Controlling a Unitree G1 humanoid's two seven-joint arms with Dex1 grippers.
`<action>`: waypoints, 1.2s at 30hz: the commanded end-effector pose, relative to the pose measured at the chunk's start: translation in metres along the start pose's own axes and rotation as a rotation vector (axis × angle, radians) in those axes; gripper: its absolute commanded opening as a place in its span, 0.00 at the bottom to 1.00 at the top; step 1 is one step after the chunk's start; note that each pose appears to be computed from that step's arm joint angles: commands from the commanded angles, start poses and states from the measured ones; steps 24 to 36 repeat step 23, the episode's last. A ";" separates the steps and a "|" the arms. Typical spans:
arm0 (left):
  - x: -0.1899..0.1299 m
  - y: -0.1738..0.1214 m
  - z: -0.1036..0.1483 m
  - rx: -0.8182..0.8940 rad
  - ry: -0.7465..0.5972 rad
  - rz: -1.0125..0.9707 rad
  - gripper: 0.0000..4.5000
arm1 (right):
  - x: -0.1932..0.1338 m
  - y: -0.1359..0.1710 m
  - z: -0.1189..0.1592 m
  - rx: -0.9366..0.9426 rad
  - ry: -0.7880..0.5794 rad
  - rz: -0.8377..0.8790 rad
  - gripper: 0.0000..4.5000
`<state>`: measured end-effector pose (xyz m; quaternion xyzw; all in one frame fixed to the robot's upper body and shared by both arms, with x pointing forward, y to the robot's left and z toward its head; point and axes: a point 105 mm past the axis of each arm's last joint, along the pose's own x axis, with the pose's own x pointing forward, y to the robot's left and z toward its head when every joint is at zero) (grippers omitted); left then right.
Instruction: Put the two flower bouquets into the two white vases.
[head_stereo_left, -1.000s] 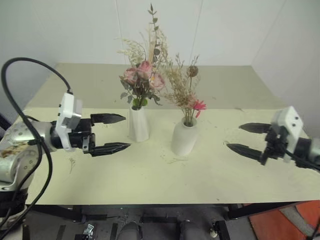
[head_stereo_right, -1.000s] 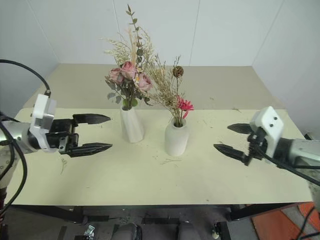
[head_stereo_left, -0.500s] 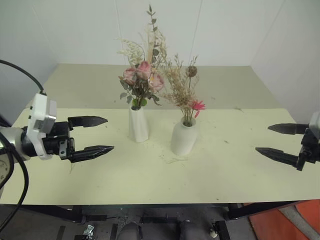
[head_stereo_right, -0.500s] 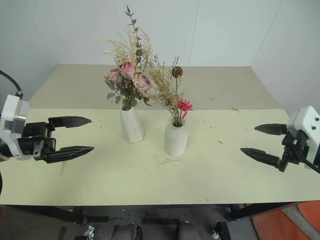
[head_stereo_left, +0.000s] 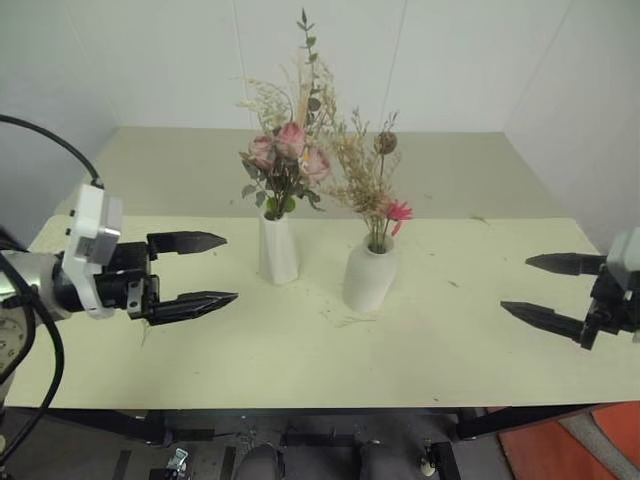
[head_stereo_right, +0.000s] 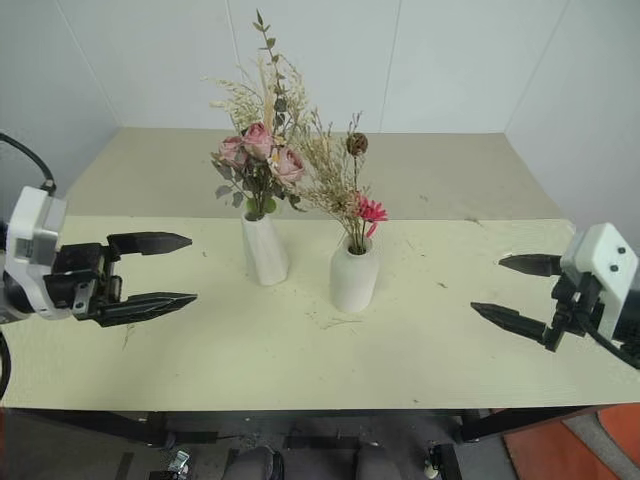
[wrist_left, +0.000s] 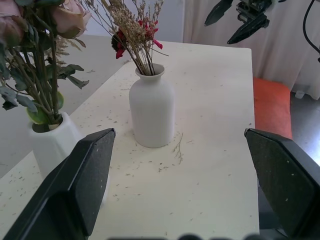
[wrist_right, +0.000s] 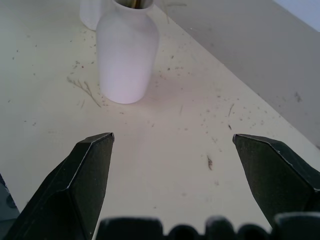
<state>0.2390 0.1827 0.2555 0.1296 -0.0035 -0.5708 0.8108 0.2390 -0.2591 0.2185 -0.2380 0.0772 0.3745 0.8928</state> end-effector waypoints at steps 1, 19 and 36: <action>0.002 0.001 0.011 0.037 -0.003 -0.032 1.00 | -0.010 -0.004 0.011 -0.009 -0.045 -0.077 1.00; 0.004 0.008 0.007 0.023 -0.008 -0.050 1.00 | -0.011 0.008 0.006 -0.015 -0.033 -0.075 1.00; 0.004 0.007 0.006 0.025 -0.005 -0.050 1.00 | -0.008 0.008 0.004 -0.015 -0.027 -0.073 1.00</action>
